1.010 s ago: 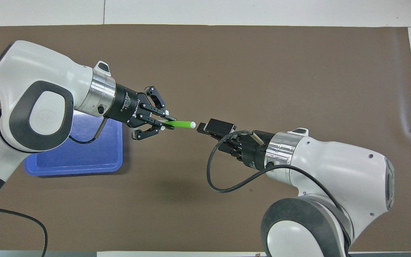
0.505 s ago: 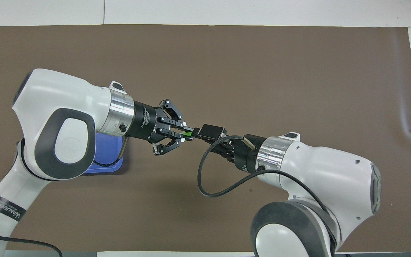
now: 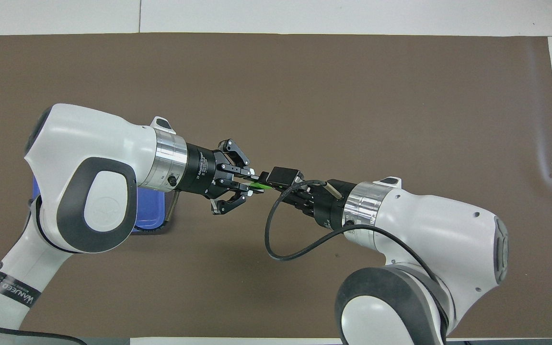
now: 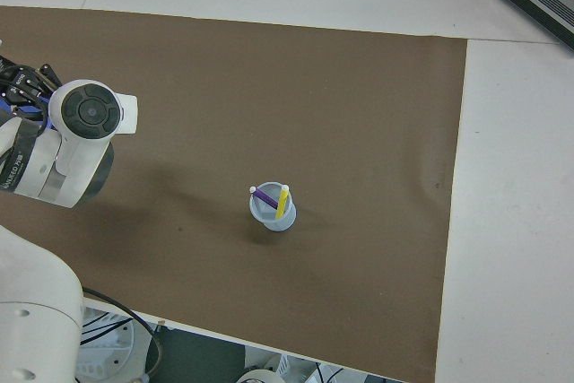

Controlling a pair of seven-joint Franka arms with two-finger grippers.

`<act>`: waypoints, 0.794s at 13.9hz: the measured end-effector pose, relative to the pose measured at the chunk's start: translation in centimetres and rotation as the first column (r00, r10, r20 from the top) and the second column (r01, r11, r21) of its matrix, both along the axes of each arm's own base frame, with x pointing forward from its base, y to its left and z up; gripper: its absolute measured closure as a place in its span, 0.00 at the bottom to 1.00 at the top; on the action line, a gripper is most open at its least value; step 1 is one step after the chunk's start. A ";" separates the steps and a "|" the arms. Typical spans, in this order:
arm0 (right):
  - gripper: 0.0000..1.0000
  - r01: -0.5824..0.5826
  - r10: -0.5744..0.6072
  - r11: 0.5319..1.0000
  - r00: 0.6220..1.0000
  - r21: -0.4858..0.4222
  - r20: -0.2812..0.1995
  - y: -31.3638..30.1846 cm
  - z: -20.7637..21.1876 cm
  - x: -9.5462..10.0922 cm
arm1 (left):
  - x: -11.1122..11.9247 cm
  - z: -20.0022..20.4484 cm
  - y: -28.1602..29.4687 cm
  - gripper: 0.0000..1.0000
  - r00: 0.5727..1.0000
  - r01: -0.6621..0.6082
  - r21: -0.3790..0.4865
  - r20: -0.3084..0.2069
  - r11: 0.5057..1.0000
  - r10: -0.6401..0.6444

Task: Transfer and insert pens with both arms
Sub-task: 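Grasp the green pen with the right gripper, open the left gripper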

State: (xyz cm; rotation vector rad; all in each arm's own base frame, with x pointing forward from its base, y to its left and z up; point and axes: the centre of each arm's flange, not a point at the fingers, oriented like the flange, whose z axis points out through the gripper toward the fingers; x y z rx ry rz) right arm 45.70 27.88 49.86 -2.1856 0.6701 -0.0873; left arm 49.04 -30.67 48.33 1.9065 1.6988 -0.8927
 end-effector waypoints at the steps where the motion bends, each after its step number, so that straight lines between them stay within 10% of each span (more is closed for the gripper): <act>1: 0.31 0.002 -0.002 1.000 1.000 0.000 0.000 -0.1 0.0 0.1 | 0.0 0.0 0.0 0.84 1.000 0.000 0.000 0.000 1.000 0.000; 5: 0.38 0.002 -0.002 1.000 1.000 0.000 0.000 -0.1 0.0 0.1 | 0.0 0.0 0.0 0.84 1.000 0.000 0.000 0.000 1.000 0.000; 9: 0.81 0.004 -0.004 1.000 1.000 -0.003 -0.005 -0.2 -0.3 0.1 | 0.2 0.1 0.2 0.84 1.000 -0.006 0.000 0.005 1.000 0.006; 11: 0.81 0.004 -0.004 1.000 1.000 -0.003 -0.005 -0.2 -0.3 0.1 | 0.2 0.1 0.3 0.84 1.000 -0.006 0.001 0.005 1.000 0.006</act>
